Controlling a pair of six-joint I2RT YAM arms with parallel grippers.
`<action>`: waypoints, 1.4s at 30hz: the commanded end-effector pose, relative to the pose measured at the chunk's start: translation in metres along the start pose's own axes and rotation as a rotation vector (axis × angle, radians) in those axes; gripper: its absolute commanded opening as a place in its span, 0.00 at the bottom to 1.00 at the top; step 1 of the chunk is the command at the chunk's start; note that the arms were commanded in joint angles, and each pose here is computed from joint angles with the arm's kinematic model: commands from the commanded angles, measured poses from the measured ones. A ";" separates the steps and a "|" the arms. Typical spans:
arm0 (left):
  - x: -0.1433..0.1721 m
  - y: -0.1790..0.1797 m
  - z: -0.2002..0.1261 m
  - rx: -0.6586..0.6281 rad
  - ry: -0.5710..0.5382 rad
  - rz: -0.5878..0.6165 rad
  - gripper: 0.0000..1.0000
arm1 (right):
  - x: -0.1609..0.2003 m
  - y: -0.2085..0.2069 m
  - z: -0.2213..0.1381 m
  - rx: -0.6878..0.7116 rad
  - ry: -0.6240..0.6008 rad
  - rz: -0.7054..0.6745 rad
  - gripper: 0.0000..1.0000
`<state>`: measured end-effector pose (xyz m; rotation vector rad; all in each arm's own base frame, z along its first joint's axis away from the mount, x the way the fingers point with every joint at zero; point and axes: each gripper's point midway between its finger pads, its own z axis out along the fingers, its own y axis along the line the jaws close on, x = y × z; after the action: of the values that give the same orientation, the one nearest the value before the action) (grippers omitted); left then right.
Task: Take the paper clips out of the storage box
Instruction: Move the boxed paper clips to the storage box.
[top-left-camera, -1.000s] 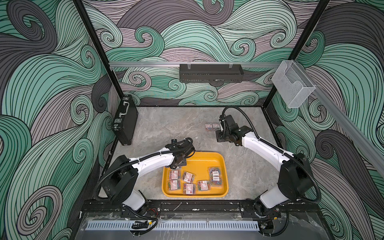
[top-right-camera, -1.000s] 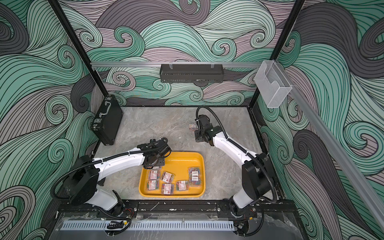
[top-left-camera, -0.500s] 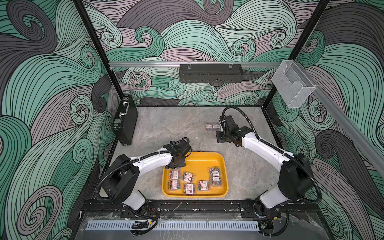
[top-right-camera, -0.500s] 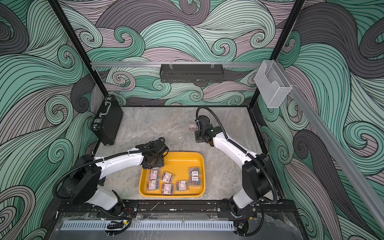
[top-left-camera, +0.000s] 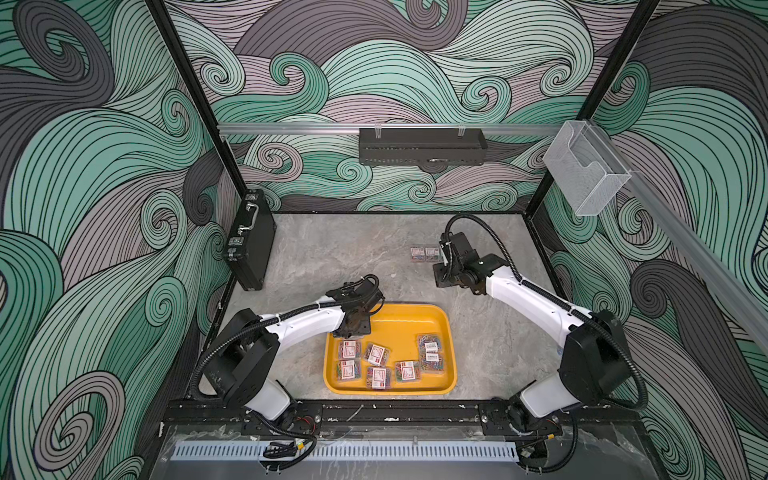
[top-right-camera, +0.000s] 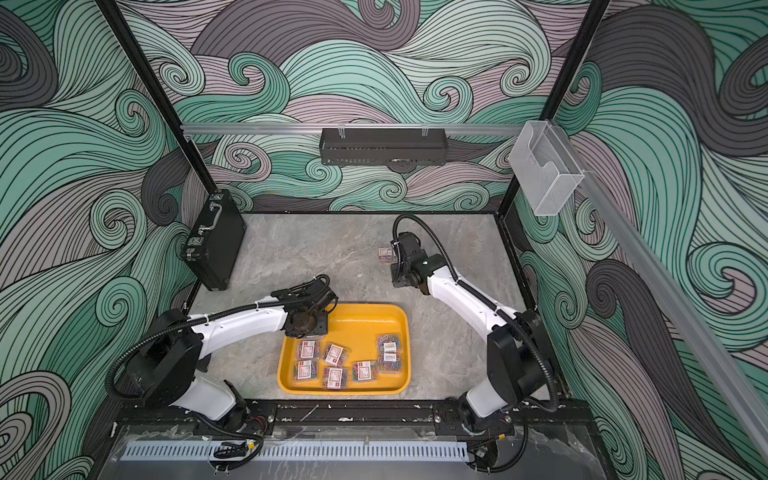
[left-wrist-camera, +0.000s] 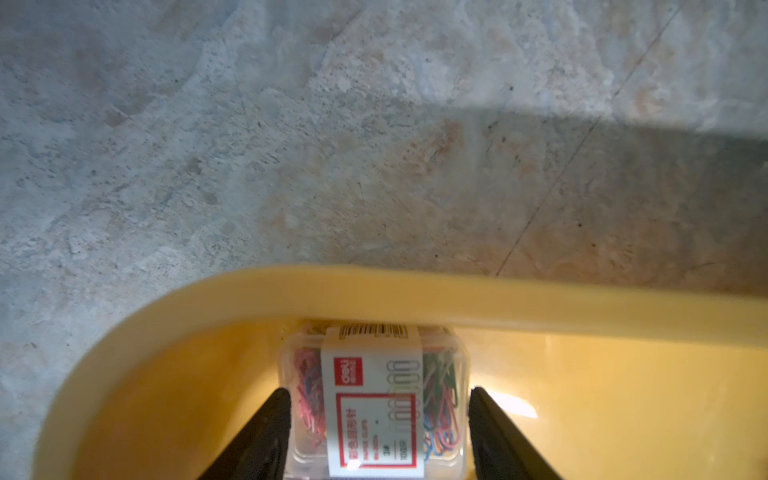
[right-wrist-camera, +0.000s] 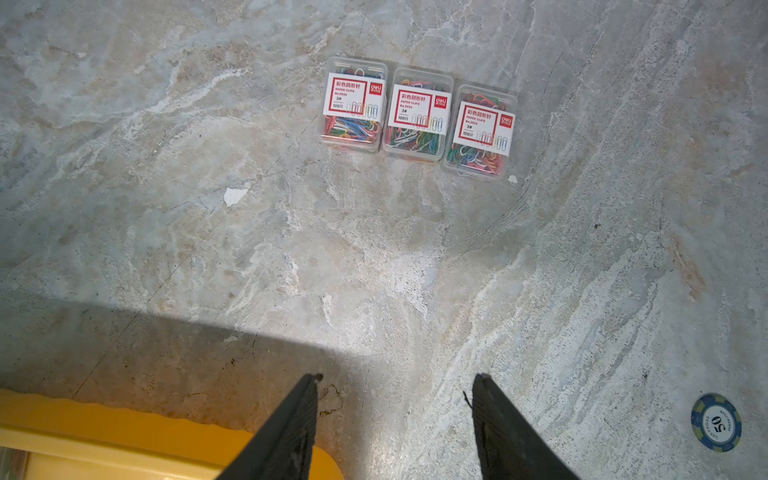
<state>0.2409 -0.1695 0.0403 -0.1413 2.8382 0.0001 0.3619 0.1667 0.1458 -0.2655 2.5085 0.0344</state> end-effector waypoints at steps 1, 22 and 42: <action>0.006 -0.012 0.002 0.039 0.037 0.048 0.63 | 0.002 -0.005 -0.007 0.023 -0.005 0.009 0.60; -0.001 -0.042 -0.023 0.075 -0.039 0.165 0.67 | 0.005 0.003 -0.016 -0.014 -0.028 -0.041 0.61; 0.006 -0.042 -0.001 0.081 0.038 0.163 0.68 | 0.004 0.026 -0.029 -0.072 -0.052 -0.112 0.62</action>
<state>0.2354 -0.2060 0.0401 0.0820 2.8588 -0.0757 0.3416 0.1884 0.1615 -0.4114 2.4471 0.0804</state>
